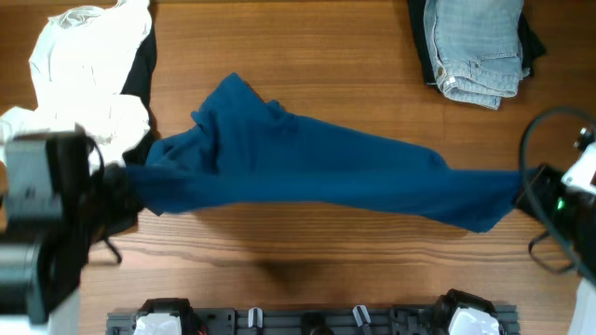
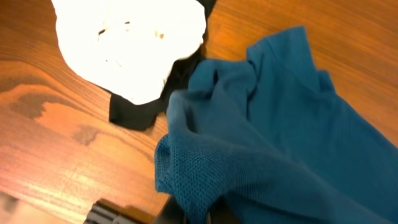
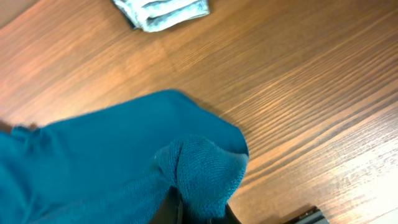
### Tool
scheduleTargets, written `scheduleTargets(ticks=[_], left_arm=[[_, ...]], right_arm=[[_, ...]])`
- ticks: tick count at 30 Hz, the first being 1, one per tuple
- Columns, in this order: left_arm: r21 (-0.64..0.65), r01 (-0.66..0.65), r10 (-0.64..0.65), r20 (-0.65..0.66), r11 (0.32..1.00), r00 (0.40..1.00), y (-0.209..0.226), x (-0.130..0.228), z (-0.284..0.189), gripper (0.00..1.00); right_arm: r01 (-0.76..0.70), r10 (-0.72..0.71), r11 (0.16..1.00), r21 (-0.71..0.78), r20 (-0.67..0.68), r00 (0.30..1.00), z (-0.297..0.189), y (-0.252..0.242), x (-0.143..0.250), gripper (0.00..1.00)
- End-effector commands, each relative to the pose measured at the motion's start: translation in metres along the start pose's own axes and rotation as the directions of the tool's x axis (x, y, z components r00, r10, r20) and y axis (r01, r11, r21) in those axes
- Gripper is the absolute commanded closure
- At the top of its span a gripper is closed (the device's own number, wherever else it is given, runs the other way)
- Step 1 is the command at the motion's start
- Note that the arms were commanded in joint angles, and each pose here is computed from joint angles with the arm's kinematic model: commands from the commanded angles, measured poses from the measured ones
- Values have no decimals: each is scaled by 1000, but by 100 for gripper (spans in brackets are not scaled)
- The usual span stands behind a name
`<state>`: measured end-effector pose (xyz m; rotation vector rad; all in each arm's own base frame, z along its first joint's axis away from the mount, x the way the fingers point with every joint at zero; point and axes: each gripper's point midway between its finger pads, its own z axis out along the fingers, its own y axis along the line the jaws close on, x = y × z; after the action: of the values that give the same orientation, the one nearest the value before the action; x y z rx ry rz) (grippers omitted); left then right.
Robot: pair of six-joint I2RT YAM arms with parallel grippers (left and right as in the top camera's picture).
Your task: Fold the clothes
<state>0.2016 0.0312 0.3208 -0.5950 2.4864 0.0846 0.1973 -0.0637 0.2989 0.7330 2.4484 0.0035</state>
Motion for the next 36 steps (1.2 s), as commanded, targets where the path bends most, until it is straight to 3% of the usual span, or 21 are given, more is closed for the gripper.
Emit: scheduleTargets(ticks=[1, 5, 10, 20, 36], left_arm=[[-105, 82, -83, 0, 991, 997, 13, -28, 27, 96], [-175, 183, -194, -49, 967, 980, 37, -37, 50, 96], [-137, 217, -237, -150, 967, 960, 38, -34, 71, 96], [-97, 94, -118, -274, 991, 955, 4, -30, 108, 96], [-111, 73, -105, -319, 991, 942, -5, -38, 151, 96]], right_arm=[[-115, 116, 992, 56, -4, 993, 15, -18, -18, 96], [-165, 169, 982, 91, -34, 985, 26, -40, -24, 96], [-158, 161, 986, 49, -77, 984, 36, -41, -23, 96], [-118, 118, 993, 3, -139, 983, 49, -34, -19, 96], [-12, -8, 997, -70, -285, 958, 95, -1, -18, 96]])
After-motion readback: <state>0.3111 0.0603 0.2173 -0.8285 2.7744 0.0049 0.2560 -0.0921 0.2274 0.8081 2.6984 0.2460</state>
